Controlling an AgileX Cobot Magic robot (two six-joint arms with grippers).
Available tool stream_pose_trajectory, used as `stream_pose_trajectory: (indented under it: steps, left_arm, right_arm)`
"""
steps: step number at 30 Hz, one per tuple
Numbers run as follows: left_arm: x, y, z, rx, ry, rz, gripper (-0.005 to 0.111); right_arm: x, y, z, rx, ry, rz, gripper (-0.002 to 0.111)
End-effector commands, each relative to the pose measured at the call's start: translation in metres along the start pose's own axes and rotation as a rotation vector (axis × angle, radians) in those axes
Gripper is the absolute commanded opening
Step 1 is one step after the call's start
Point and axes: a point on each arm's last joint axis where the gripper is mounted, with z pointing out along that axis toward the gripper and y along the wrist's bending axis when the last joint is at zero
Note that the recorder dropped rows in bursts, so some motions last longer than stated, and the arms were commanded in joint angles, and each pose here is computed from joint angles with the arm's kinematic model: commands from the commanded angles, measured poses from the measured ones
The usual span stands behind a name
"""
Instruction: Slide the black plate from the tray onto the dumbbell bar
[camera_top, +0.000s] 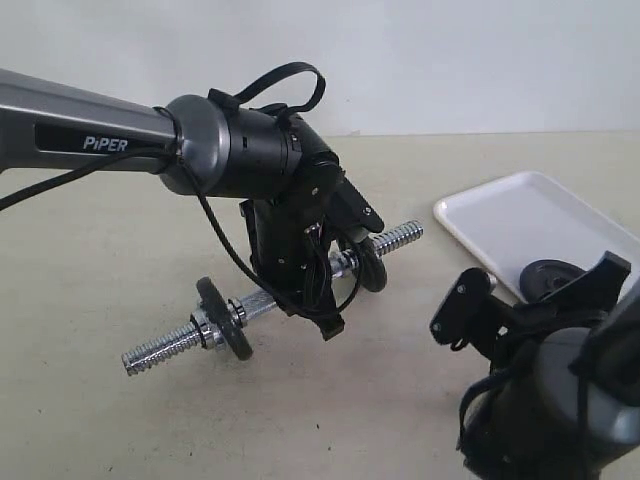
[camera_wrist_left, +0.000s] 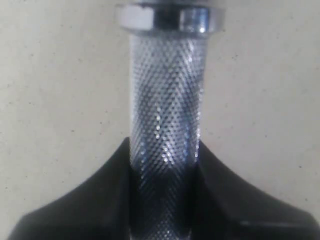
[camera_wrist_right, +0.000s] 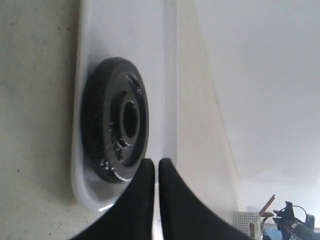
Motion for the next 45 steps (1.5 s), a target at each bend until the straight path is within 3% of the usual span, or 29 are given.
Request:
stream_pose_trajectory:
  steps: [1,14,20,24,28,35,45]
  left_arm:
    - [-0.006,0.010,-0.032,-0.045,-0.088,0.001,0.004]
    - [-0.002,0.009,-0.032,-0.031,-0.045,-0.009,0.004]
    - [0.000,0.008,-0.031,-0.019,-0.023,-0.017,0.004]
    - [0.001,0.008,-0.031,-0.018,-0.012,-0.016,0.004]
    - [0.003,0.008,-0.031,-0.016,0.011,-0.016,0.004]
    - [0.003,0.008,-0.031,-0.016,0.015,-0.014,0.004]
    - [0.003,0.007,-0.031,-0.002,0.014,-0.024,0.004]
  right_arm:
    - [-0.008,-0.030,-0.009,0.020,-0.030,0.087,0.000]
    - [-0.017,-0.108,-0.060,-0.392,-0.117,0.161,0.000]
    - [-0.026,-0.147,-0.079,-0.476,-0.046,0.093,0.000]
    - [-0.031,-0.164,-0.081,-0.622,0.013,0.016,0.000]
    - [-0.031,-0.181,-0.071,-0.759,0.050,0.049,0.000]
    - [-0.015,-0.197,-0.046,-1.000,0.106,0.005,0.000]
    - [-0.014,-0.188,0.004,-1.012,0.135,0.095,0.000]
